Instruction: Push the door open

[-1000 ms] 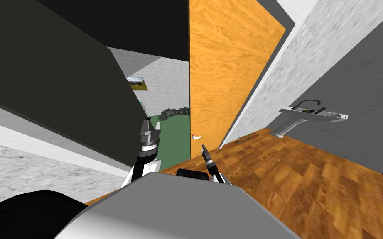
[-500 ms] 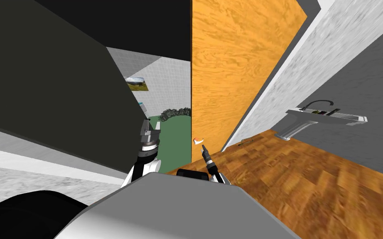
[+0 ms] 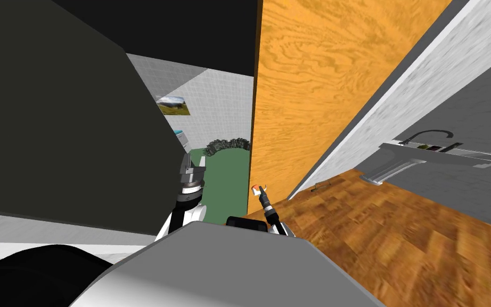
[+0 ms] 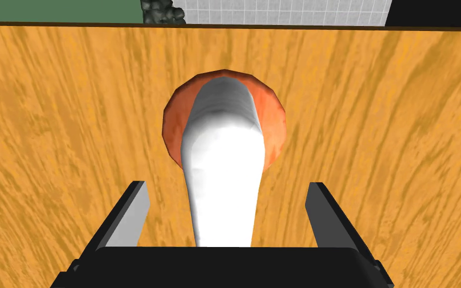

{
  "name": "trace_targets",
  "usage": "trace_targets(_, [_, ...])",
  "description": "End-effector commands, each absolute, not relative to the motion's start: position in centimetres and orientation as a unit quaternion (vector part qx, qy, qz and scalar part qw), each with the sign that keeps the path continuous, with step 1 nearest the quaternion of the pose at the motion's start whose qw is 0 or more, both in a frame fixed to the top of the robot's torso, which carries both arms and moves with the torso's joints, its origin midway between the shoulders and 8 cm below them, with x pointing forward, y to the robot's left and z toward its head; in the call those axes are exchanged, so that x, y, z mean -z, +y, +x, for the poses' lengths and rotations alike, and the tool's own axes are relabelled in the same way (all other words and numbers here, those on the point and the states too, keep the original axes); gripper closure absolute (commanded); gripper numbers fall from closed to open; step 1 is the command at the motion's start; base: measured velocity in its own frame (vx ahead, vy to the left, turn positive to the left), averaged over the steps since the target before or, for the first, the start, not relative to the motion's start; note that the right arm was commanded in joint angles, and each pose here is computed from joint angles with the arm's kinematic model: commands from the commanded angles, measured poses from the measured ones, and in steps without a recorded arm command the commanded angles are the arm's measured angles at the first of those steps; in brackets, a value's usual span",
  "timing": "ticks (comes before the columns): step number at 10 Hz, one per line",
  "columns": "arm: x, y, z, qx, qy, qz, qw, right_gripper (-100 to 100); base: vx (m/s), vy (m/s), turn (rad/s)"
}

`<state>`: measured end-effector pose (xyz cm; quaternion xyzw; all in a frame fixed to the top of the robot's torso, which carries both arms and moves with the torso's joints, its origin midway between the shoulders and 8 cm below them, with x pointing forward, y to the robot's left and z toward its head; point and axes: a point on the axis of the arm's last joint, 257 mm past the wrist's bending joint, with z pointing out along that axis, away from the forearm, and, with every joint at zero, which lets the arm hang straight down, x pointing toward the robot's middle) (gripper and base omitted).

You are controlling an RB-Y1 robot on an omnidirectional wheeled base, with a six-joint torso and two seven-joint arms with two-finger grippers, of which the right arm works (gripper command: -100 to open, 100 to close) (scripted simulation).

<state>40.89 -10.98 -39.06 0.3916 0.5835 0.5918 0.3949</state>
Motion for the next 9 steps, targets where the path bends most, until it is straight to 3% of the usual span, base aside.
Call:
trace_targets(1, [39.1,-11.0,40.9,-0.592,0.584,0.392,0.395,100,-0.011,-0.003,-0.006])
trace_targets(6, [39.1,-11.0,40.9,-0.592,0.584,0.392,0.395,100,-0.008,-0.006,0.005])
trace_targets(9, [38.9,-12.2,41.9,-0.584,0.577,0.4,0.407,100,0.126,0.068,-0.03])
